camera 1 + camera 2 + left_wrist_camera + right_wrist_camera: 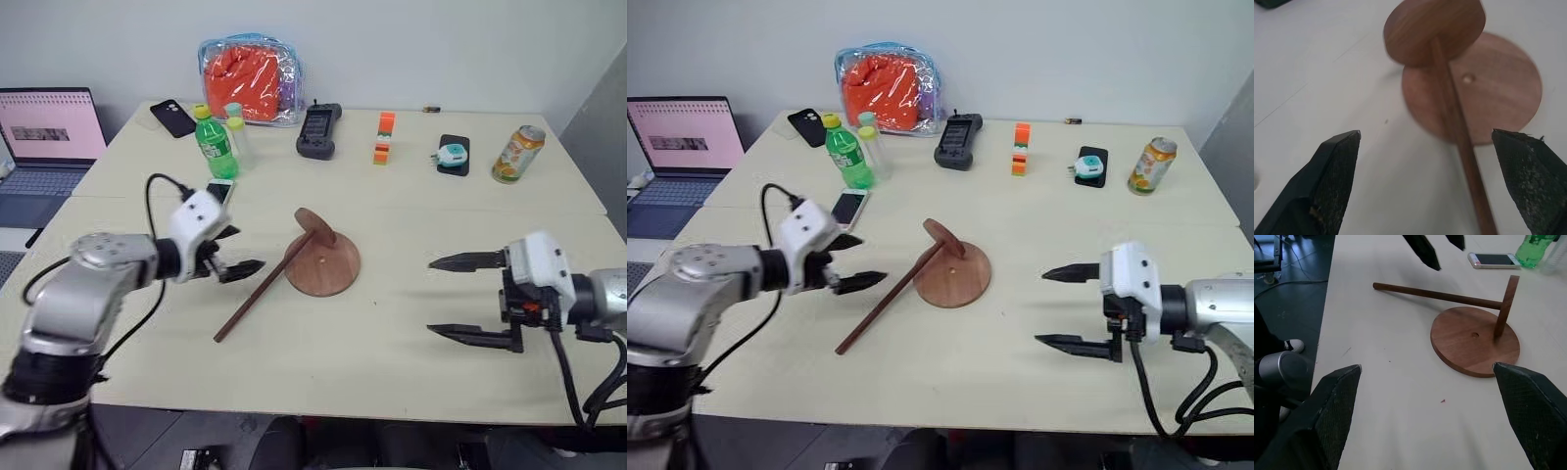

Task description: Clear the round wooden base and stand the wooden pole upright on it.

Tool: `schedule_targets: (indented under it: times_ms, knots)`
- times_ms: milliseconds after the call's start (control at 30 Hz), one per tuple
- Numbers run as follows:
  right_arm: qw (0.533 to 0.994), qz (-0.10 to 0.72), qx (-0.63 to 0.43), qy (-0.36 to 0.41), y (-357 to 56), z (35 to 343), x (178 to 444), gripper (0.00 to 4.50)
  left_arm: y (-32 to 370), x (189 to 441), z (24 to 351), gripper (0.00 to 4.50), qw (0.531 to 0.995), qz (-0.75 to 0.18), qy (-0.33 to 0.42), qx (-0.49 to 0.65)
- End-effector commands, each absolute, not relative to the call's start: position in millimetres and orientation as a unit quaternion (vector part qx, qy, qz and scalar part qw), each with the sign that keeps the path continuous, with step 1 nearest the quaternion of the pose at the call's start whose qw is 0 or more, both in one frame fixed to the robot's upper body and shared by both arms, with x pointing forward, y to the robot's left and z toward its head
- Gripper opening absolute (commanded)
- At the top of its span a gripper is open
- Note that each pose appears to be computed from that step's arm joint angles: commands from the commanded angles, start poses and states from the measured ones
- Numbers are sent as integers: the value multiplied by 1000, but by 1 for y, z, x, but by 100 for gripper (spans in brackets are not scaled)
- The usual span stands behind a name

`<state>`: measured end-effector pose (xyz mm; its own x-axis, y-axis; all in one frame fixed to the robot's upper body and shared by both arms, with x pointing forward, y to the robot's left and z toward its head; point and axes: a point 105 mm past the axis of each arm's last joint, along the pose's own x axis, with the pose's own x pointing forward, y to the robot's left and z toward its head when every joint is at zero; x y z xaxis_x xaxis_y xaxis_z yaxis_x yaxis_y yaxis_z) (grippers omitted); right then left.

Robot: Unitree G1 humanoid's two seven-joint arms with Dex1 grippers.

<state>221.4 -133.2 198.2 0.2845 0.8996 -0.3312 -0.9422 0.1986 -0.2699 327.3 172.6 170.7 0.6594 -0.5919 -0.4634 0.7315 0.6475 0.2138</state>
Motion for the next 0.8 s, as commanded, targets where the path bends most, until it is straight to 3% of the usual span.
schedule_targets:
  times_ms: [33,767,800]
  knots:
    - [769,601,-215,32,-119,204,217,450,156,336,172,444,890,-364,191,195]
    - [765,606,-214,29,-104,199,211,450,133,350,152,444,846,-381,322,187]
    - [764,608,-214,29,-104,199,211,450,133,351,151,427,842,-384,325,194]
